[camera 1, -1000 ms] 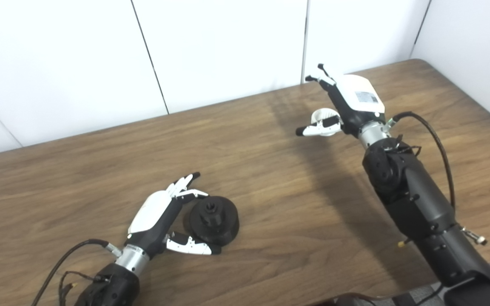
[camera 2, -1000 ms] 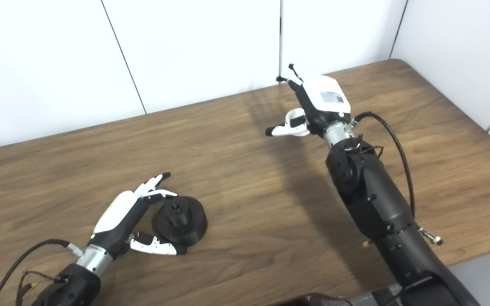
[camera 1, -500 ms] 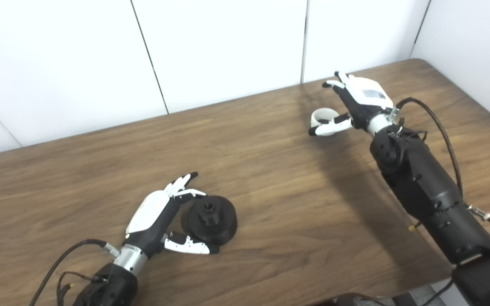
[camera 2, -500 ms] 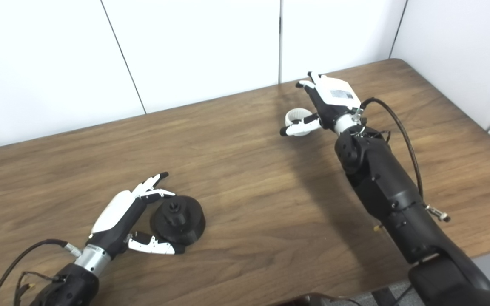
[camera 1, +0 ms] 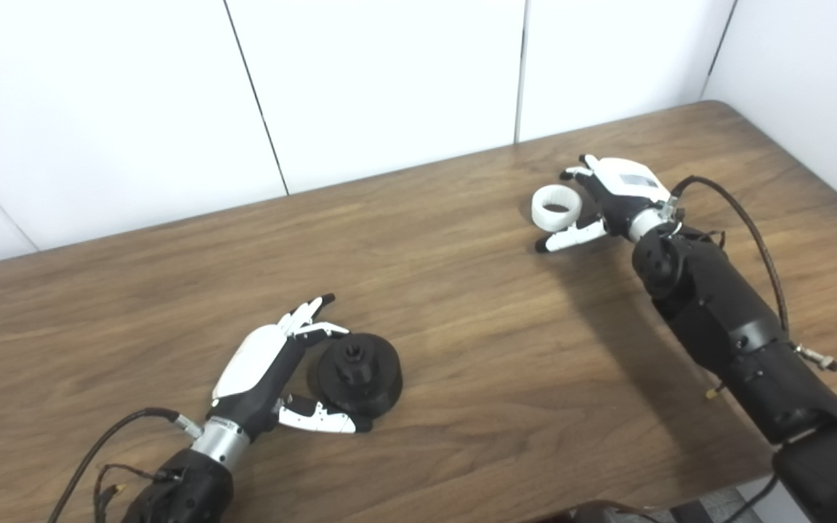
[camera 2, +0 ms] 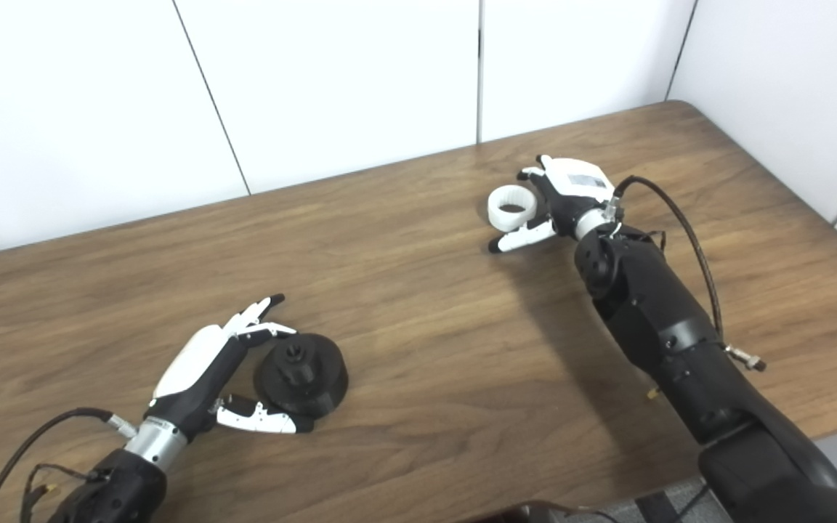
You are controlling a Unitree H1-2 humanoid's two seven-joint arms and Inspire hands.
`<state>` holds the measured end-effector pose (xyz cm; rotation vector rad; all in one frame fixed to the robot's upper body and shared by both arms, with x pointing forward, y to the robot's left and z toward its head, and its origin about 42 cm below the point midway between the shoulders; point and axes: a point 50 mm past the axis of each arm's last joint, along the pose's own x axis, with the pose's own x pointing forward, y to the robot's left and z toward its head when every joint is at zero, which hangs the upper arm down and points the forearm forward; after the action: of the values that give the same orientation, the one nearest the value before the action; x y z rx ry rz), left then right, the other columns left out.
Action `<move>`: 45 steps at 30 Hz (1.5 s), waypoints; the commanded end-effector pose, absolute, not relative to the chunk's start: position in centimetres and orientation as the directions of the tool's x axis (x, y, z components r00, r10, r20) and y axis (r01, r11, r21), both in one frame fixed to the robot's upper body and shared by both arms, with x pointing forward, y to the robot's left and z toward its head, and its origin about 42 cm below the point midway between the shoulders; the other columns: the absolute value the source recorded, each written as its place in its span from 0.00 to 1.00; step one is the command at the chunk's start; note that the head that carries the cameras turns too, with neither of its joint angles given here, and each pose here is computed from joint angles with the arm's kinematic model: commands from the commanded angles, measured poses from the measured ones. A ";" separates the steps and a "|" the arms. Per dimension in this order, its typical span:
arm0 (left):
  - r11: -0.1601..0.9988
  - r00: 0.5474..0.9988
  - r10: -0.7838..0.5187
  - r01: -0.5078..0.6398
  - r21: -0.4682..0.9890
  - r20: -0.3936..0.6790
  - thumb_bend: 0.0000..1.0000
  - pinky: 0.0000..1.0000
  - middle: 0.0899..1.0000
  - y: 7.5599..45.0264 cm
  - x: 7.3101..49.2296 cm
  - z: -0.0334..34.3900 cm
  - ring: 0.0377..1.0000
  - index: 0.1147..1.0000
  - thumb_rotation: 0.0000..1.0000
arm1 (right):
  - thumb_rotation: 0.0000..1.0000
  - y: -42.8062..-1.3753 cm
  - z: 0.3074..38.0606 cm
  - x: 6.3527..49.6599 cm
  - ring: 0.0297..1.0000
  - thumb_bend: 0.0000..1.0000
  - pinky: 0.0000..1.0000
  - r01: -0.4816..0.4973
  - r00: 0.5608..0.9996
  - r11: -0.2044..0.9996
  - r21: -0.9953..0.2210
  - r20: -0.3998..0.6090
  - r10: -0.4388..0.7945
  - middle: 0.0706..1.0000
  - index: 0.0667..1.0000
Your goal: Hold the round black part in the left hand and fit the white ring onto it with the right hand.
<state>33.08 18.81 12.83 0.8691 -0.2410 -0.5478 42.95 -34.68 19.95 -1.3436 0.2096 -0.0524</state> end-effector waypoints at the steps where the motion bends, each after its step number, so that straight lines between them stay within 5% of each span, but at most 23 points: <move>1: 0.517 0.838 -0.545 0.319 0.794 0.017 1.00 1.00 1.00 19.2 33.4 14.1 1.00 0.60 0.35 | 0.55 -34.8 23.7 44.5 0.99 0.96 0.91 0.018 0.988 0.206 -0.978 -0.013 -0.152 1.00 0.87; 21: 0.516 0.841 -0.542 0.322 0.794 0.011 1.00 1.00 1.00 19.2 33.1 14.2 1.00 0.60 0.36 | 0.37 -34.3 22.8 44.1 0.92 0.81 0.89 0.119 0.985 0.230 -0.966 0.085 -0.153 0.93 0.69; 45: 0.519 0.844 -0.536 0.318 0.794 0.013 0.99 1.00 1.00 19.4 33.0 14.3 1.00 0.59 0.37 | 0.32 -34.3 22.4 43.7 0.89 0.75 0.88 0.174 0.981 0.253 -0.952 0.144 -0.132 0.89 0.60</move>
<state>32.50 19.06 12.83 0.8687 -0.2300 -0.5434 42.93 -34.20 19.94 -1.2942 0.0603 -0.1603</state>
